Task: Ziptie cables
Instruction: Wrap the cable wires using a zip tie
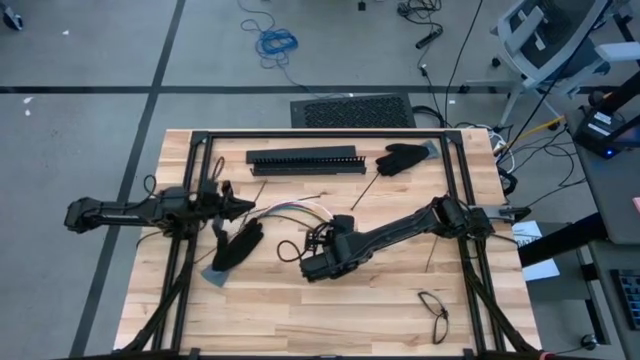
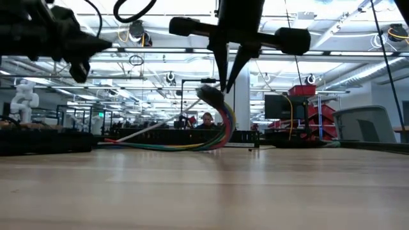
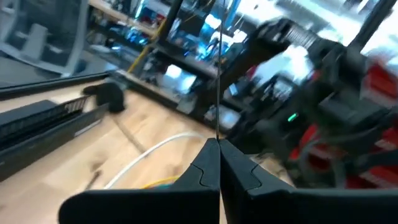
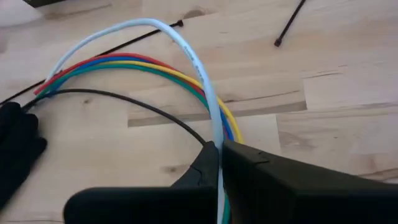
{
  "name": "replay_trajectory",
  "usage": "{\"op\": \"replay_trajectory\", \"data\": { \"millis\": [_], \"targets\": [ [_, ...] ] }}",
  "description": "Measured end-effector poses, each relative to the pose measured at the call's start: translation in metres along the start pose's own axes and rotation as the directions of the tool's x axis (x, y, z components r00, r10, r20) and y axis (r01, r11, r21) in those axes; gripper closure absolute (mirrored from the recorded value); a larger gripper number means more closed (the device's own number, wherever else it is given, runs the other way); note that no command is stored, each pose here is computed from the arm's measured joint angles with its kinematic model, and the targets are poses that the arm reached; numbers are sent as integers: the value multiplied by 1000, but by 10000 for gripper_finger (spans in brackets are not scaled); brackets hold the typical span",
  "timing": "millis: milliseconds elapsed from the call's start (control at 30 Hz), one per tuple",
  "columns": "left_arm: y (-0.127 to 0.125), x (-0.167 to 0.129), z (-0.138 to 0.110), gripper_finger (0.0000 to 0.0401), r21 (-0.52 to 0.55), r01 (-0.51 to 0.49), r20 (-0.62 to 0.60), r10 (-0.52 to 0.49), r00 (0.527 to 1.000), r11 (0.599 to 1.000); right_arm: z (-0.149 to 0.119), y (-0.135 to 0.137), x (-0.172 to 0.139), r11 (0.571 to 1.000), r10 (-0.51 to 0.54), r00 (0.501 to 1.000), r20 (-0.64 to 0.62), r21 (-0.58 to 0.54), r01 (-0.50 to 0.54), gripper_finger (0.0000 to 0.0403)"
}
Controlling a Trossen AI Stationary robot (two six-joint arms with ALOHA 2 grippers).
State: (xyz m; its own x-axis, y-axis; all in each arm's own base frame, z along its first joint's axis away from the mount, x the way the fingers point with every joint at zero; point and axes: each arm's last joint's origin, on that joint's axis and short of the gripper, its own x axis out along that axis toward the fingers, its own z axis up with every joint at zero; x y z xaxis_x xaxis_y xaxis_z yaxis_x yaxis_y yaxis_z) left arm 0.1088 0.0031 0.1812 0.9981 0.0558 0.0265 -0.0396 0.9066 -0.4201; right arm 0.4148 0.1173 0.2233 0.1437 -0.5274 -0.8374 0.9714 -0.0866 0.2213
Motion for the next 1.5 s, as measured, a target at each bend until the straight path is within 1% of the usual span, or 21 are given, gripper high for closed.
{"op": "replay_trajectory", "data": {
  "millis": [100, 200, 267, 333, 367, 433, 500, 567, 633, 667, 733, 767, 867, 933, 1000, 1133, 1200, 1267, 1333, 1500],
  "targets": [
    [5, 6, -10, 401, 54, -67, -76, 71, 995, 996, 3, -2, 1, 1000, -26, 999, 19, -11, 27, 402],
    [8, 12, -20, 401, 59, -57, -180, 67, 981, 997, 13, -10, -4, 996, -82, 995, 61, -23, 84, 402],
    [9, 15, -28, 401, 65, -56, -259, 71, 963, 996, 23, -14, -11, 993, -108, 991, 81, -31, 111, 402],
    [10, 19, -34, 401, 78, -74, -312, 95, 945, 994, 30, -16, -16, 994, -98, 992, 79, -38, 101, 402],
    [11, 21, -37, 401, 85, -87, -326, 110, 939, 993, 34, -17, -17, 993, -102, 991, 81, -59, 107, 402],
    [11, 27, -37, 401, 85, -89, -301, 111, 947, 992, 38, -20, -16, 989, -118, 991, 71, -76, 123, 402],
    [7, 34, -31, 401, 63, -58, -221, 71, 973, 996, 39, -26, -13, 984, -145, 987, 72, -90, 151, 402],
    [2, 40, -19, 401, 6, -4, -77, 5, 997, 1000, 39, -32, -9, 983, -166, 983, 74, -72, 171, 402],
    [-1, 44, -9, 401, -57, 39, 41, -37, 998, 998, 38, -42, -11, 978, -193, 979, 61, -71, 197, 402],
    [-1, 46, -8, 401, -91, 47, 69, -41, 997, 995, 37, -48, -13, 977, -198, 979, 55, -71, 201, 402],
    [2, 51, -8, 401, -168, 50, 86, -36, 996, 985, 34, -63, -17, 974, -214, 975, 54, -69, 217, 402],
    [3, 53, -11, 401, -184, 48, 71, -35, 997, 982, 33, -70, -18, 972, -223, 974, 45, -61, 226, 402],
    [5, 61, -26, 401, -173, 68, -85, -84, 993, 983, 33, -96, -28, 964, -253, 967, 13, -85, 253, 402],
    [2, 69, -34, 401, -159, 105, -189, -135, 973, 982, 34, -114, -34, 959, -263, 965, -3, -114, 261, 402],
    [-1, 77, -43, 401, -151, 112, -285, -152, 946, 982, 36, -129, -39, 956, -265, 964, -11, -134, 261, 402],
    [-11, 100, -55, 400, -97, 131, -412, -160, 897, 987, 43, -155, -47, 956, -241, 971, -6, -175, 236, 402],
    [-18, 116, -54, 394, -88, 129, -446, -155, 882, 988, 45, -166, -50, 958, -210, 978, 7, -196, 207, 402],
    [-24, 131, -52, 379, -82, 119, -475, -144, 868, 989, 47, -175, -53, 961, -176, 984, 11, -217, 174, 402],
    [-34, 150, -48, 355, -52, 132, -488, -141, 862, 990, 47, -186, -54, 958, -153, 988, 20, -241, 153, 402],
    [-55, 193, -31, 285, 7, 139, -471, -120, 874, 990, 41, -208, -51, 959, -86, 996, -23, -271, 77, 402]
  ]
}}
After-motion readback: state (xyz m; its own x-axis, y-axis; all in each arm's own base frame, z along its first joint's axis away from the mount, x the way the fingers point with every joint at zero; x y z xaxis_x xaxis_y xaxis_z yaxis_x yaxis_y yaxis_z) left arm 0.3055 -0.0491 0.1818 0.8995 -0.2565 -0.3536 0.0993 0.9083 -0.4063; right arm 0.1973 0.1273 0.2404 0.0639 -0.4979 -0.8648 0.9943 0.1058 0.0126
